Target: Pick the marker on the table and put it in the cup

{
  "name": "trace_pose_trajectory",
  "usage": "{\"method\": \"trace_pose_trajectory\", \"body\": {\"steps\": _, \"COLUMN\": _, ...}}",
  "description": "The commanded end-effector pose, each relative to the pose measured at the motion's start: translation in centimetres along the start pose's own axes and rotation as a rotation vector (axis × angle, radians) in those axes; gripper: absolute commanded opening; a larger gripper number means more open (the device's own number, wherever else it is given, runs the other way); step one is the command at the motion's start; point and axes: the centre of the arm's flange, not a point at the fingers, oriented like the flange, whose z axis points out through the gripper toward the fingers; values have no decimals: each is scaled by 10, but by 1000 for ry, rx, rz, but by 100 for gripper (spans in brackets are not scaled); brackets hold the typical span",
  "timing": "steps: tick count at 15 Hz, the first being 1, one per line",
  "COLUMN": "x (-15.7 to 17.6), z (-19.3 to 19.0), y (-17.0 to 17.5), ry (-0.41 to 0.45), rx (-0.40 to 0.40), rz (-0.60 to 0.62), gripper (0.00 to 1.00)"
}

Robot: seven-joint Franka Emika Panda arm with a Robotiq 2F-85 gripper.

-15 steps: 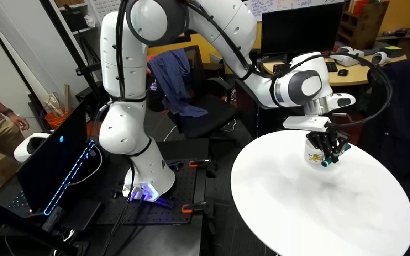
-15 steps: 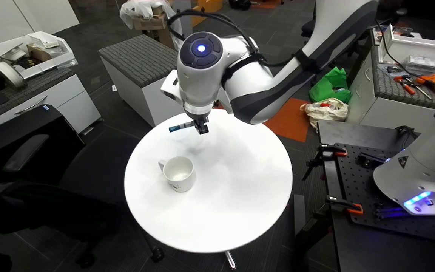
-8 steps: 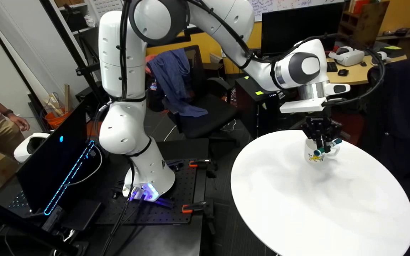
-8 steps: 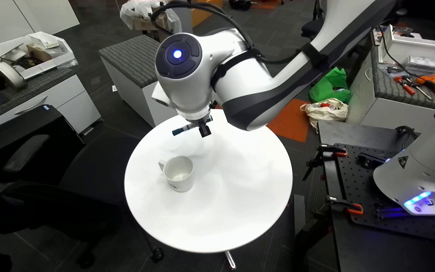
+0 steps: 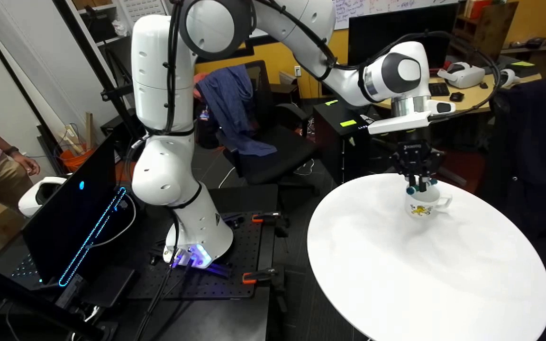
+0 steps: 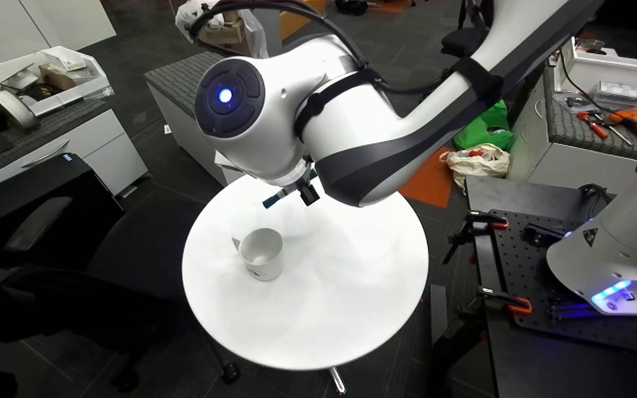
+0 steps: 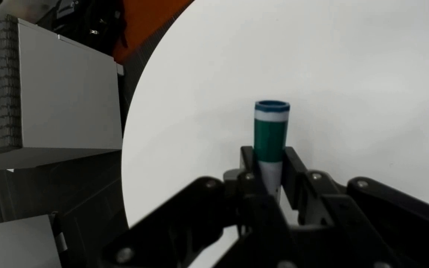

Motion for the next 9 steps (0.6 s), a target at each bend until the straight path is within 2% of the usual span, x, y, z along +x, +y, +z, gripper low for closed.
{"method": "trace_pose_trajectory", "body": {"steps": 1, "x": 10, "z": -9, "y": -5, "ry": -55, "rx": 35, "rz": -84, "gripper": 5}}
{"method": "trace_pose_trajectory", "body": {"steps": 9, "x": 31, "z": 12, "y": -40, "ry": -135, "rx": 110, "rz": -259, "gripper": 5}}
